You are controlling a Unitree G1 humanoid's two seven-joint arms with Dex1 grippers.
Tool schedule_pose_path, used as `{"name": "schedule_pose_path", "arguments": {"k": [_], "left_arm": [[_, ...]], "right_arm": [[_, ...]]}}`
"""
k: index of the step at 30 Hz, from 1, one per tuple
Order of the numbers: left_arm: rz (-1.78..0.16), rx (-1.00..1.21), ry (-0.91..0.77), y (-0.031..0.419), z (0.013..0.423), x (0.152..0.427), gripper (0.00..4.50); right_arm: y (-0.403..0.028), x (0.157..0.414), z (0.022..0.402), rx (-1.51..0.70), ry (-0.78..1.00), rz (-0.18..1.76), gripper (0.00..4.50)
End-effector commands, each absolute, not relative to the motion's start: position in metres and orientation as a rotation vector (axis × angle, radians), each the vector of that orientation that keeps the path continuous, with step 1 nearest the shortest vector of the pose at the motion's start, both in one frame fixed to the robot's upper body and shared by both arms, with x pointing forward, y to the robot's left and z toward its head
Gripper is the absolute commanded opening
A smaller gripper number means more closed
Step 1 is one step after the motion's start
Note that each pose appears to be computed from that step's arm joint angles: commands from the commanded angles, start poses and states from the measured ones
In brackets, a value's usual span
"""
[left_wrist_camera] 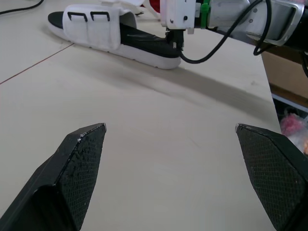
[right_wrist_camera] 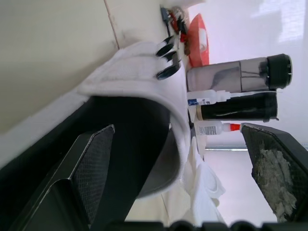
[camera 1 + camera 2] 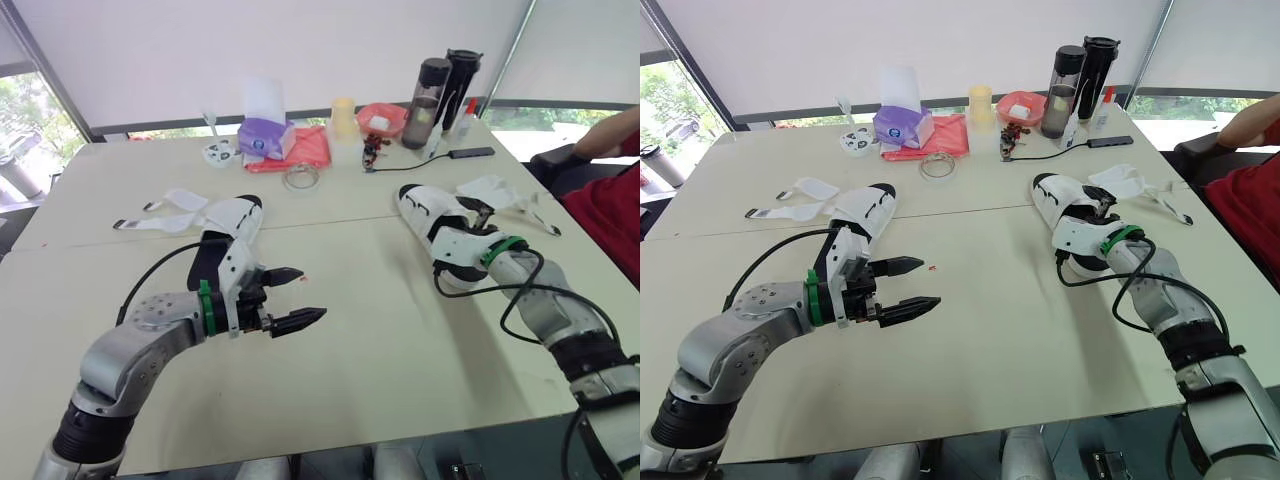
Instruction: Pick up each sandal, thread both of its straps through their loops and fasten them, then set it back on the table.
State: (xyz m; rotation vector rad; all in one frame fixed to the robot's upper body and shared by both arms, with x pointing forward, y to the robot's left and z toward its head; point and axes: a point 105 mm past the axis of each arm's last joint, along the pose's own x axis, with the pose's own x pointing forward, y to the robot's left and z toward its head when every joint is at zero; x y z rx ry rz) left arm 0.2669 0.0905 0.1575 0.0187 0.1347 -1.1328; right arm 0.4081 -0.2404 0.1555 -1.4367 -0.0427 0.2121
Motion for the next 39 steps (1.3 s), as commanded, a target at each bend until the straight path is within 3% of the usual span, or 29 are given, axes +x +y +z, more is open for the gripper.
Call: {"name": "schedule_pose_path", "arguments": {"k": [1, 12, 16, 22, 27, 31, 36, 39], "left_arm": [[-1.141, 0.023, 0.08, 0.083, 0.164, 0.261, 4.48], [-1.116, -0.009, 0.068, 0.078, 0.158, 0.26, 4.48], [-1.106, -0.013, 0.066, 0.08, 0.157, 0.261, 4.5], [-1.107, -0.019, 0.066, 0.079, 0.154, 0.261, 4.5], [-1.104, -0.022, 0.063, 0.078, 0.153, 0.263, 4.5], [-1.091, -0.029, 0.06, 0.081, 0.153, 0.266, 4.5], [-1.084, -0.005, 0.073, 0.09, 0.153, 0.268, 4.5], [-1.075, 0.015, 0.074, 0.099, 0.156, 0.272, 4.5]], "right_arm": [[-0.233, 0.425, 0.167, -1.485, -0.098, 0.193, 4.5], [-0.221, 0.459, 0.173, -1.555, -0.101, 0.117, 4.5], [-0.223, 0.459, 0.17, -1.598, -0.108, 0.133, 3.15], [-0.226, 0.461, 0.172, -1.636, -0.107, 0.117, 0.03], [-0.228, 0.461, 0.172, -1.616, -0.094, 0.125, 0.03], [-0.217, 0.457, 0.184, -1.646, -0.211, 0.163, 0.03], [-0.173, 0.426, 0.195, -1.698, -0.519, 0.459, 0.03], [-0.151, 0.394, 0.2, -1.676, -0.697, 0.669, 0.03]]}}
